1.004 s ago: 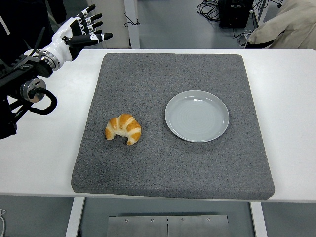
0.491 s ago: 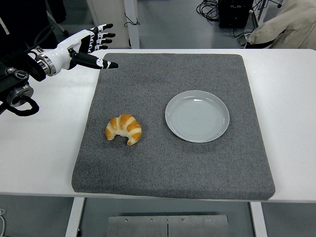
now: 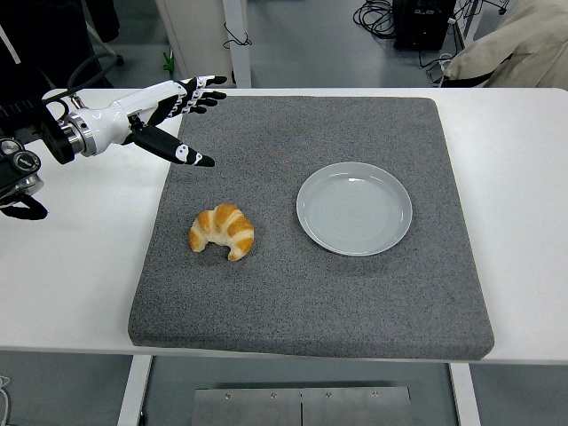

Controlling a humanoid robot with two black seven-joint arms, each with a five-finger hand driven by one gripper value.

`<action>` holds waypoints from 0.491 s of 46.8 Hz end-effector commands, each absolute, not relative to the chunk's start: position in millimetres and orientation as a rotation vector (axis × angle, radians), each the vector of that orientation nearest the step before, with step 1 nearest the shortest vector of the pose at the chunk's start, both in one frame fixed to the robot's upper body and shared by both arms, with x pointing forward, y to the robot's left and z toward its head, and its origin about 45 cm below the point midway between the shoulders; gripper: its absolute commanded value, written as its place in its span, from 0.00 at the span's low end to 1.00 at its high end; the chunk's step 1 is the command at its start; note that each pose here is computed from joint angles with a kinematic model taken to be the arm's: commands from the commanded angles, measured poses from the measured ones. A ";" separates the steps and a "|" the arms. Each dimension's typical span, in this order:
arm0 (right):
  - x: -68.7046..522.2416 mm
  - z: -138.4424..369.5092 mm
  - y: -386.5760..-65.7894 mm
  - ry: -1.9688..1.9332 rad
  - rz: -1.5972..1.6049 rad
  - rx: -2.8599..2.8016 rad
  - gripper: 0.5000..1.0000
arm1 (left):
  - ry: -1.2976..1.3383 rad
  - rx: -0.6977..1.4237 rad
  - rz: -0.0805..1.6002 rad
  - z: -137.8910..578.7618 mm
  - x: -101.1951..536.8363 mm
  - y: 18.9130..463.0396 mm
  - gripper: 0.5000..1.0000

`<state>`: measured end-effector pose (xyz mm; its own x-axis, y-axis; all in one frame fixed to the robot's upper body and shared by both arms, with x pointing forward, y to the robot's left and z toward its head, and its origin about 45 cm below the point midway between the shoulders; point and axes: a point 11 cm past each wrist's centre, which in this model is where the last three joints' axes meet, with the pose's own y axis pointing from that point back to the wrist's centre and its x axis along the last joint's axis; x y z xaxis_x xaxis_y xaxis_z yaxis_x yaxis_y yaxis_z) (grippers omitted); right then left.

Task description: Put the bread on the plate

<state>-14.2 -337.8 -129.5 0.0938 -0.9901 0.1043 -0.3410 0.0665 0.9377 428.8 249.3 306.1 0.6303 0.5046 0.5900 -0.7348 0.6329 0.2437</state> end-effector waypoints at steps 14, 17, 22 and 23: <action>-14.2 -129.5 -337.9 -1.409 -0.878 1.437 1.00 | -0.590 0.606 0.653 286.0 419.1 247.7 0.94; -13.3 -129.5 -337.8 -1.409 -0.878 1.439 1.00 | -0.606 0.625 0.621 280.9 414.9 244.6 0.94; -13.3 -129.5 -337.9 -1.410 -0.877 1.438 1.00 | -0.644 0.653 0.577 275.2 409.7 241.4 0.94; -14.3 -129.5 -337.9 -1.407 -0.878 1.437 1.00 | -0.648 0.659 0.568 273.3 408.6 240.7 0.94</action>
